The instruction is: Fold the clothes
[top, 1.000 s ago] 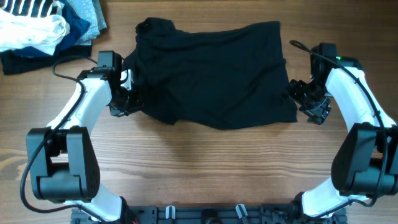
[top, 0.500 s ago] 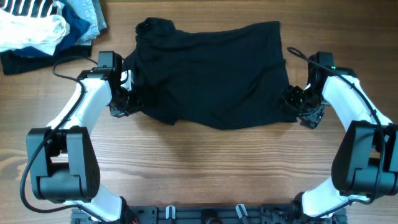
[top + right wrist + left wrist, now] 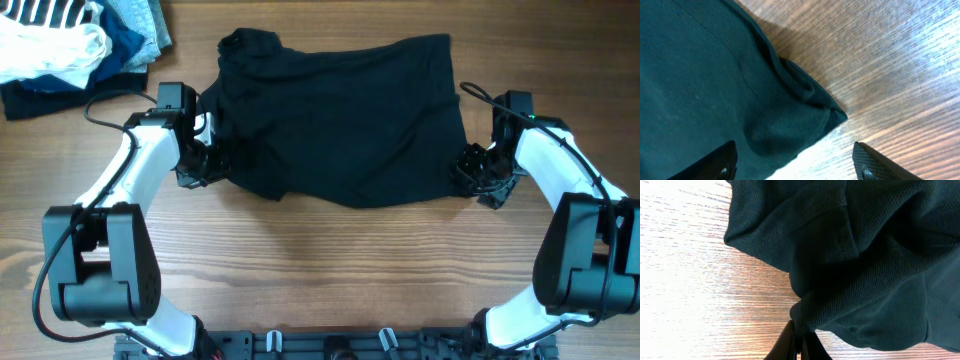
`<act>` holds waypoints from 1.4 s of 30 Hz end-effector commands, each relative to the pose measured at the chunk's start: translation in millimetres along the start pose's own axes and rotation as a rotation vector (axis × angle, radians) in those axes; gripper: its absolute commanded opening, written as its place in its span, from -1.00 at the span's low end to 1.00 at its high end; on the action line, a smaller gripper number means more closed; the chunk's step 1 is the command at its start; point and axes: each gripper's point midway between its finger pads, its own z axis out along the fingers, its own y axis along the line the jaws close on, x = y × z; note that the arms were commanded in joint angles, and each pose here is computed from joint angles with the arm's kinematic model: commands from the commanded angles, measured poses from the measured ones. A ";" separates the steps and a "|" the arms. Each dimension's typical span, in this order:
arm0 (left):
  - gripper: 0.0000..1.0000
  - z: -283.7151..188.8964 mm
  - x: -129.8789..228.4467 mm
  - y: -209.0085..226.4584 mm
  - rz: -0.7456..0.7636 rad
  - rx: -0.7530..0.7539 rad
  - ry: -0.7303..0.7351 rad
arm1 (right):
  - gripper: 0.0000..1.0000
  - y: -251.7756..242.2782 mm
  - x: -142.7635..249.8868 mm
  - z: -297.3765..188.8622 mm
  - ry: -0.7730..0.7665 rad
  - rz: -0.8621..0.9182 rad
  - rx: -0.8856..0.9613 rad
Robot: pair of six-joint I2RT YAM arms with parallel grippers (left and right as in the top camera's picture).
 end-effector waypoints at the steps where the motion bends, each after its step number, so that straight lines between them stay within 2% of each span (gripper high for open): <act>1: -0.92 2.3 1.7 4.2 -0.020 -0.013 0.008 | 0.49 -5.9 2.3 8.4 0.012 0.016 0.033; 13: -0.92 2.3 2.3 4.4 -0.020 -0.013 0.010 | 0.45 -13.2 12.9 35.5 0.105 0.028 0.078; 18: -0.92 2.3 2.1 4.3 -0.020 -0.013 0.009 | -0.10 -12.6 11.4 37.6 0.102 0.031 0.077; 22: -0.92 0.5 1.7 3.0 -0.019 -0.008 0.005 | -0.88 -12.8 11.3 37.6 0.100 0.092 0.080; 23: -0.92 -0.8 2.4 1.5 -0.019 0.000 0.006 | -0.91 -13.0 11.7 37.6 0.100 0.104 0.083; 32: -0.92 -26.6 18.5 -4.5 -0.020 0.020 0.017 | -0.92 -24.3 16.7 25.7 0.091 0.179 0.140; 36: -0.92 -45.4 30.5 -6.2 -0.019 0.020 0.016 | -0.92 -31.7 13.8 6.5 0.031 0.209 0.167; 42: -0.92 -79.4 50.2 -9.4 -0.029 0.028 -0.012 | -0.92 -27.9 9.8 -26.3 -0.056 0.204 0.113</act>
